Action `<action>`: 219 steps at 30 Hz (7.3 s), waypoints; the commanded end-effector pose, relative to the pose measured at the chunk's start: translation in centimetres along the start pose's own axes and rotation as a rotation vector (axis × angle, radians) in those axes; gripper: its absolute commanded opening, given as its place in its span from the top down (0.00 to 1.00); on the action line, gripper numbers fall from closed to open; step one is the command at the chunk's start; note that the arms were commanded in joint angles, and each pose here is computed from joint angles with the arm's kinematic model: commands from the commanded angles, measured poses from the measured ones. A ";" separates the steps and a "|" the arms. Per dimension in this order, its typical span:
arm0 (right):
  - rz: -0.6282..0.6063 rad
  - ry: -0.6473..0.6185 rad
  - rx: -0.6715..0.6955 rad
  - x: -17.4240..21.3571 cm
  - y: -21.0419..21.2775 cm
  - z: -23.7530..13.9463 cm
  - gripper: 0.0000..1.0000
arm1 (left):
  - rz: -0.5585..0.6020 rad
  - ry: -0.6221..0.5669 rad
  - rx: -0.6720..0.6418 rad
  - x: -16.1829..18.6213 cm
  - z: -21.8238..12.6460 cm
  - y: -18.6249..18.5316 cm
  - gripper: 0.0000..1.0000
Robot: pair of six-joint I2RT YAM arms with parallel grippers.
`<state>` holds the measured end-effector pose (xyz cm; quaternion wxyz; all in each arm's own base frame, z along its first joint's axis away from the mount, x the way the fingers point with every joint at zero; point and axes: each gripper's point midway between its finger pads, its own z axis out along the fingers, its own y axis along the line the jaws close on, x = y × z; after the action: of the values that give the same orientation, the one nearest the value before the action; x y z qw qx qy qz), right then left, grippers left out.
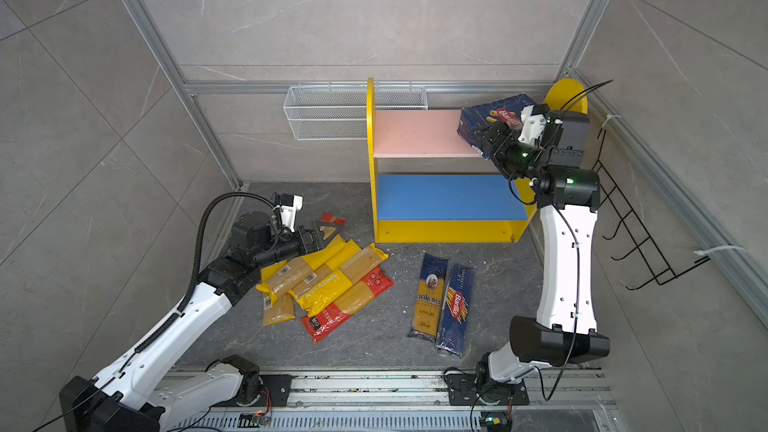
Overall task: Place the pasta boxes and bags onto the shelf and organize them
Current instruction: 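Lower the Rigatoni box onto the pink upper shelf with the right gripper, then open the right gripper and withdraw it from the Rigatoni box, then move the right gripper down to the blue Barilla spaghetti box on the floor, then grasp the blue Barilla spaghetti box by its end with the right gripper, then lift the spaghetti box toward the pink shelf with the right gripper while the left shifts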
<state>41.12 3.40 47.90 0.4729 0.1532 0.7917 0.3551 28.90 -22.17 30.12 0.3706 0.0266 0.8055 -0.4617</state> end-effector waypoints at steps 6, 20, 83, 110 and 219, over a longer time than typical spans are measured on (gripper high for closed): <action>-0.063 0.017 -0.020 1.1 1.2 1.1 0.11 | 0.020 -0.002 0.014 -0.1 -0.4 -0.2 0.00; -0.136 0.044 -0.077 2.5 4.7 6.0 0.11 | 0.036 -0.022 -0.024 0.1 -1.7 0.1 0.00; -0.147 0.282 0.383 22.1 -9.9 -5.0 0.10 | -0.021 0.017 -0.222 4.3 -3.7 5.8 0.00; 0.078 0.643 0.922 36.3 -26.2 -6.1 0.11 | 0.012 0.249 -0.206 8.6 5.4 7.5 0.00; -0.305 0.341 0.201 17.7 3.1 -10.5 0.66 | 0.260 0.304 -0.173 8.5 6.8 -0.8 0.00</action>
<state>21.67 11.05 37.95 0.2916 0.0501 0.9322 0.2084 26.12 -30.65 21.36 0.2754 0.1565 0.8891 -0.3305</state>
